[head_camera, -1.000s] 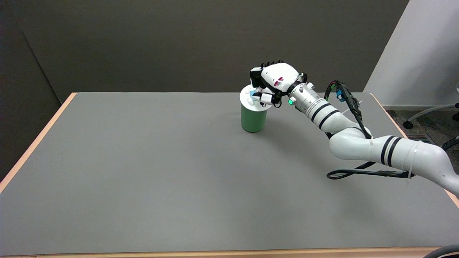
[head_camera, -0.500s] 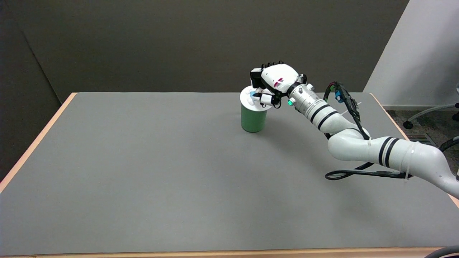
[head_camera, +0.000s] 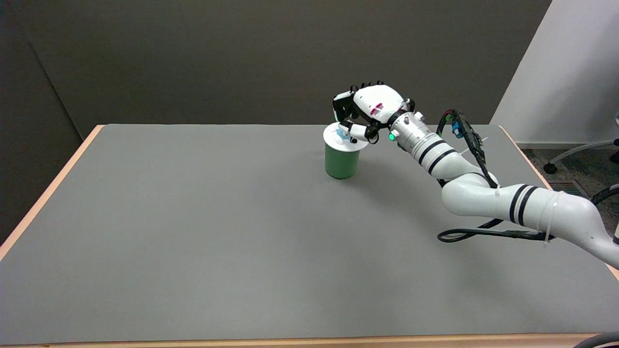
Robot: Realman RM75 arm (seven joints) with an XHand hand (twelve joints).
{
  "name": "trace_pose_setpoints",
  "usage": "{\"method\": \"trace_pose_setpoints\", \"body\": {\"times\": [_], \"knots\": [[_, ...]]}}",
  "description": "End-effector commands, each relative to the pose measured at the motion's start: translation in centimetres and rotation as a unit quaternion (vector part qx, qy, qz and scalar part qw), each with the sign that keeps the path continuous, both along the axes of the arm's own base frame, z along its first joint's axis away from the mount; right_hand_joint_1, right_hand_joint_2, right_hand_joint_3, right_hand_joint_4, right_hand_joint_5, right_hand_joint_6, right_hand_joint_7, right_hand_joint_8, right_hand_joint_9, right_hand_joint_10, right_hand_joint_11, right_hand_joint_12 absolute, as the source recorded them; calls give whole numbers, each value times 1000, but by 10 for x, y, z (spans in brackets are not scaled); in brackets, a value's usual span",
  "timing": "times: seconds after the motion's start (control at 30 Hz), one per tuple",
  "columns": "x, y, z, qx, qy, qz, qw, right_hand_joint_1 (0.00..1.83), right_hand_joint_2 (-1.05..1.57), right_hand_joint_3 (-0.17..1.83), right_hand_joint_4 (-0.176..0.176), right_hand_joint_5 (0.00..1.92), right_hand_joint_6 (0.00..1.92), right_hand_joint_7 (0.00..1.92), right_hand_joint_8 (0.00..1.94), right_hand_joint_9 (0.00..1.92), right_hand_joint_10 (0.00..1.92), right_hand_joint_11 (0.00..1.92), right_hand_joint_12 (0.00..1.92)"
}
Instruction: Place the white cup lid onto the cup.
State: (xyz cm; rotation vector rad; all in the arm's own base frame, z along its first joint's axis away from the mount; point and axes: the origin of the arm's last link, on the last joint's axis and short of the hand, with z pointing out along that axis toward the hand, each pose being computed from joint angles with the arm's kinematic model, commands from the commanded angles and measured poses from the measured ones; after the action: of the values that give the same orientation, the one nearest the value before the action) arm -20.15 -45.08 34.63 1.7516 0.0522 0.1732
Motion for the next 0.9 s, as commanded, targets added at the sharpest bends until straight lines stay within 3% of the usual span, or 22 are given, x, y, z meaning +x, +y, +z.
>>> {"method": "trace_pose_setpoints", "body": {"times": [0.03, 0.07, 0.13, 0.2, 0.33, 0.47, 0.7, 0.9], "knots": [[4, 1, 0, 4, -18, 4, 1000, 856, 788, 864, 176, 793, 241, 964, 260, 1024, 345, 583, 1459], [7, 2, 1, 3, -19, 9, 1000, 813, 746, 964, 176, 723, 211, 928, 247, 991, 355, 561, 1480], [12, 3, 4, -1, -25, 17, 1000, 757, 746, 979, 170, 595, 165, 842, 217, 954, 327, 530, 1471], [19, 4, 9, -9, -35, 29, 999, 737, 663, 1002, 121, 410, 159, 742, 213, 908, 297, 525, 1420], [34, 5, 20, -23, -50, 49, 997, 660, 603, 1060, 90, 316, 140, 609, 178, 841, 285, 632, 1180], [46, 8, 32, -36, -52, 64, 996, 622, 569, 1074, 78, 280, 149, 530, 173, 799, 261, 826, 792], [45, 24, 65, -83, -7, 63, 995, 596, 636, 1040, 142, 466, 174, 605, 182, 819, 246, 873, 696], [37, 51, 119, -166, -65, 63, 982, 608, 697, 1038, 160, 559, 192, 683, 185, 867, 275, 864, 813]]}}
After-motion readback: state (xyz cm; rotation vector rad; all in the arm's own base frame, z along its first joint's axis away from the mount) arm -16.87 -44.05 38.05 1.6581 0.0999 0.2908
